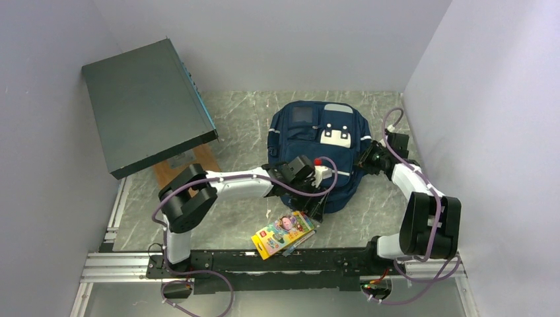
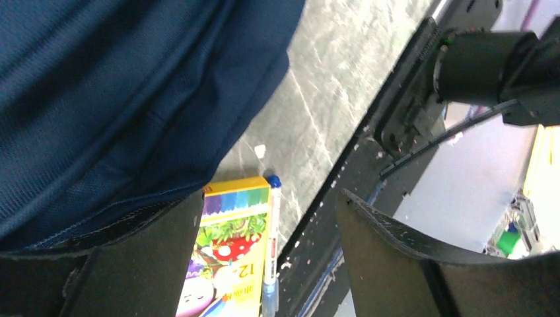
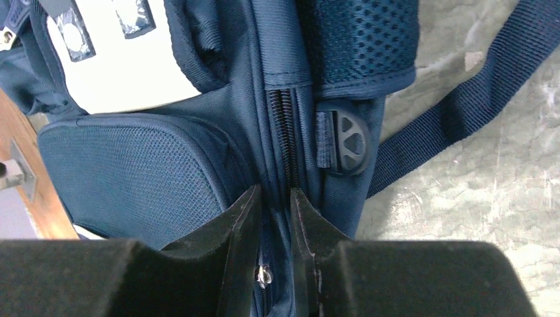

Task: Pack the student bag
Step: Unzip the student bag at the center of the board.

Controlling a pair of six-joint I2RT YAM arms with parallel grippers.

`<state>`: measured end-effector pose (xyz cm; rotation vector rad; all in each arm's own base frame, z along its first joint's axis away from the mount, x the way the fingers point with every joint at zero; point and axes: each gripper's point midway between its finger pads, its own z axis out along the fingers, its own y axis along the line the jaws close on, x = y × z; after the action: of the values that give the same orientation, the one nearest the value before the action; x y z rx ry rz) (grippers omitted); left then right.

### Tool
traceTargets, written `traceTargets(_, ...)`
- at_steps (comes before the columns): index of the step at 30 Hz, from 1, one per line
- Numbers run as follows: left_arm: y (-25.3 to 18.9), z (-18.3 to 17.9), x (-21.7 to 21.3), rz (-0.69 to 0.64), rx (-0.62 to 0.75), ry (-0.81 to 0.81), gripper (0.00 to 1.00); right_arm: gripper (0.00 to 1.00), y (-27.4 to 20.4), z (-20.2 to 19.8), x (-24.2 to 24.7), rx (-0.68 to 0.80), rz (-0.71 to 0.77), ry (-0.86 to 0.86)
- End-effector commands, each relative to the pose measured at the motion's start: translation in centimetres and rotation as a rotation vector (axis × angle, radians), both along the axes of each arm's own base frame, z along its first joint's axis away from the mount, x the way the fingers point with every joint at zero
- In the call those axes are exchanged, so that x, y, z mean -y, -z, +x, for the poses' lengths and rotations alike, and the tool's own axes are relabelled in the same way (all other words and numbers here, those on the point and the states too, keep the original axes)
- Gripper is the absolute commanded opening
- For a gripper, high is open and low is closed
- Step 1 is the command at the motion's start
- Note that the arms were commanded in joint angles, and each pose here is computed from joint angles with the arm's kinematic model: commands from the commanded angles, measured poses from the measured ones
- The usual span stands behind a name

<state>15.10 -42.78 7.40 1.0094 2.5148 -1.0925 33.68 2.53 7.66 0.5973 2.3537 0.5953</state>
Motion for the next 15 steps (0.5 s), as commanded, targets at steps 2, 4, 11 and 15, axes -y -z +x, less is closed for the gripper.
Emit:
traceTargets(2, 1.7, 4.4, -1.9, 0.154, 0.076, -0.192, 0.8, 0.27, -0.7, -1.3, -2.3, 0.047, -0.005, -0.087)
traceTargets(4, 2.0, 5.9, -3.3, 0.186, 0.087, -0.251, 0.8, 0.28, -0.2, -2.8, -2.7, 0.033, -0.003, -0.079)
traceTargets(11, 1.7, 10.4, -7.6, 0.226, 0.113, -0.385, 0.8, 0.27, -0.1, -7.1, -3.7, 0.032, 0.028, -0.053)
traceTargets(15, 0.9, 10.7, -7.9, 0.215, 0.128, -0.368, 0.8, 0.29, -1.7, -8.0, -3.7, 0.057, -0.015, -0.093)
